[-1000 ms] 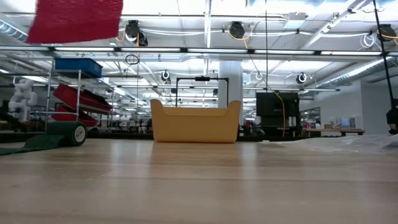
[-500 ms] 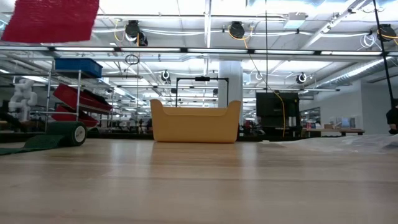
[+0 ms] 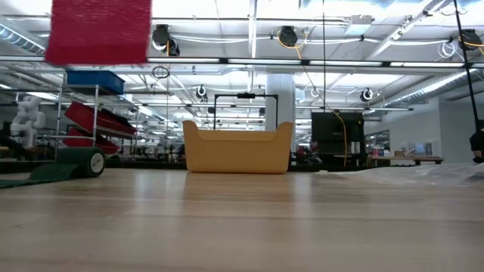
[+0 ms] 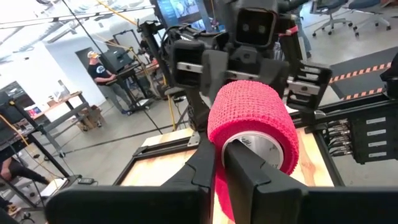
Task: Roll bandage
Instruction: Roll the red bandage
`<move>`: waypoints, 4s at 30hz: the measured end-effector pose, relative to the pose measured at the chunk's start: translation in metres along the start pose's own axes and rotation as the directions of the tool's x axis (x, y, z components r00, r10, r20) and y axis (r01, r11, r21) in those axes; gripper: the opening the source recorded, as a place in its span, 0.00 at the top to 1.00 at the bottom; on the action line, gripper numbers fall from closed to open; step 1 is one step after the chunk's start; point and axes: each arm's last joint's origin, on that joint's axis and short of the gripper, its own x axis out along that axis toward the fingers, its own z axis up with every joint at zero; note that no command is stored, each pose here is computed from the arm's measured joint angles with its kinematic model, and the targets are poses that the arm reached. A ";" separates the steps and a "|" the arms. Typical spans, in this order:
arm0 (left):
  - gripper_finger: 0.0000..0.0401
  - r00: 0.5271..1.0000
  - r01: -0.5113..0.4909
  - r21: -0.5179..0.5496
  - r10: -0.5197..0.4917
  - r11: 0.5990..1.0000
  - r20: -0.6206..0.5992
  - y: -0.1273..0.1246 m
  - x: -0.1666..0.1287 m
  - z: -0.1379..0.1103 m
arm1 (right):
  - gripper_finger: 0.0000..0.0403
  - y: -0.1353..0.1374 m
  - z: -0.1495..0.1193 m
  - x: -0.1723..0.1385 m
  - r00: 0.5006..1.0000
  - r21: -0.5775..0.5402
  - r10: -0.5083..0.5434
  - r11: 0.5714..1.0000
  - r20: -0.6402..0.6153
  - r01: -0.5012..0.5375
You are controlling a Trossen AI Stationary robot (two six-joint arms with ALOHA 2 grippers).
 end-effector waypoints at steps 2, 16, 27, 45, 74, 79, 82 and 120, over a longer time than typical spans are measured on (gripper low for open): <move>0.93 1.000 0.001 -0.001 -0.001 1.000 0.001 0.000 0.000 0.000 | 0.70 0.006 -0.002 -0.008 0.999 -0.013 0.011 1.000 -0.046 -0.011; 0.93 1.000 0.003 -0.010 -0.003 1.000 0.004 0.000 0.000 0.001 | 0.70 0.054 -0.057 0.000 0.972 0.047 0.063 0.997 -0.225 -0.053; 0.93 1.000 0.004 -0.009 -0.004 1.000 0.004 0.000 0.000 0.001 | 0.70 0.045 -0.099 0.038 0.944 0.196 0.054 0.981 -0.326 0.011; 0.93 1.000 0.004 0.000 -0.004 1.000 0.004 0.000 0.000 0.001 | 0.70 0.049 -0.129 0.036 0.927 0.141 0.274 0.959 -0.258 -0.244; 0.93 0.999 -0.024 0.038 0.022 0.999 0.048 0.004 -0.003 0.013 | 0.70 0.042 -0.077 0.042 0.994 -0.990 0.034 0.085 -0.106 -0.109; 0.93 0.997 -0.043 0.054 0.040 0.998 0.061 0.006 -0.003 0.018 | 0.70 0.035 -0.048 0.047 0.999 -0.995 0.018 0.090 -0.048 -0.049; 0.93 0.997 -0.044 0.053 0.041 0.998 0.062 0.007 -0.003 0.018 | 0.70 0.032 -0.038 0.049 0.999 -0.996 0.013 0.078 -0.041 -0.042; 0.93 0.997 -0.031 -0.023 0.033 0.999 0.070 0.006 -0.007 0.019 | 0.70 0.073 -0.078 0.046 0.955 -0.777 -0.039 -0.572 -0.295 -0.264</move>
